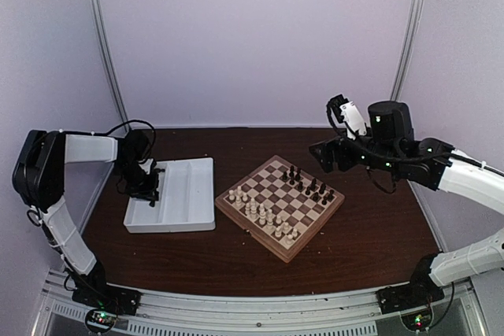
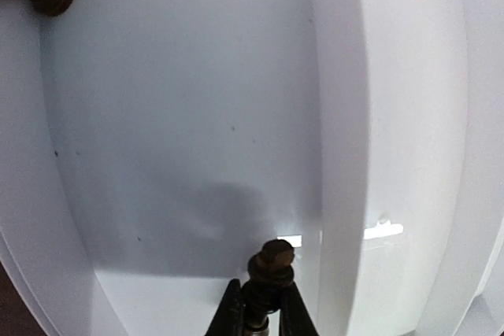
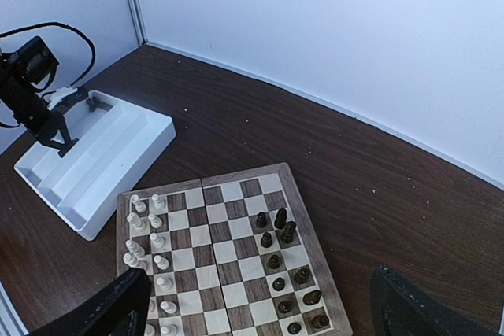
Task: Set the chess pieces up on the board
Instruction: Pick up the chess piece from the storage box, then place the chess piece on the chessboard.
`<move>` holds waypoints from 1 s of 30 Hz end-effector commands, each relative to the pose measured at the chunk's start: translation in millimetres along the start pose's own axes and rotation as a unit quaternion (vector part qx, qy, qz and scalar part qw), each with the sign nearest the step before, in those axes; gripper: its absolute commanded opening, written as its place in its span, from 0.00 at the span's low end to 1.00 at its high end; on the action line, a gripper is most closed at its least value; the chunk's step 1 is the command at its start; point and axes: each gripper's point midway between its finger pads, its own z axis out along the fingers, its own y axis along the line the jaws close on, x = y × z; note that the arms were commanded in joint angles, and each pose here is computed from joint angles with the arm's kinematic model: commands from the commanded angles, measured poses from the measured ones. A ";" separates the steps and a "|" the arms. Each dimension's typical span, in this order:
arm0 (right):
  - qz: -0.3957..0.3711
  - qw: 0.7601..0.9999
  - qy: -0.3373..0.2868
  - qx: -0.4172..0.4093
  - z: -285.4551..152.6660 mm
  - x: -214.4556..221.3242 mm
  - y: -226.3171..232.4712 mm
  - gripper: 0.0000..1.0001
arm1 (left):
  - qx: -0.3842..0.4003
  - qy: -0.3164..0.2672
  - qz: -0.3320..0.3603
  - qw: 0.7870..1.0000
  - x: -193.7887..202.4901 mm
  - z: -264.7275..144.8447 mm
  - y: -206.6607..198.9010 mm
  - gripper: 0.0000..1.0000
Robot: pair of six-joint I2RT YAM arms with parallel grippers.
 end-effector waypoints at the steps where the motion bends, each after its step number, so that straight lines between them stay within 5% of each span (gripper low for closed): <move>1: 0.020 0.999 0.011 -0.037 1.5 -0.2 12.7 1.00 | 0.008 -0.089 0.036 0.995 -9.9 -29.4 -18.2 0.03; 11: 0.084 0.981 0.061 -0.163 23.7 4.8 65.0 1.00 | 0.107 -0.252 0.106 0.956 -8.8 -91.0 -62.2 0.03; 17: 0.119 0.962 0.106 -0.222 44.6 9.8 108.0 0.90 | 0.241 -0.318 0.227 0.888 18.6 -126.9 -130.9 0.05; 25: 0.169 0.931 0.150 -0.286 88.8 17.6 187.7 0.82 | 0.305 -0.335 0.318 0.833 49.1 -138.0 -167.2 0.05; 30: 0.197 0.910 0.155 -0.331 106.7 11.4 231.7 0.77 | 0.324 -0.330 0.346 0.816 65.2 -136.9 -178.5 0.05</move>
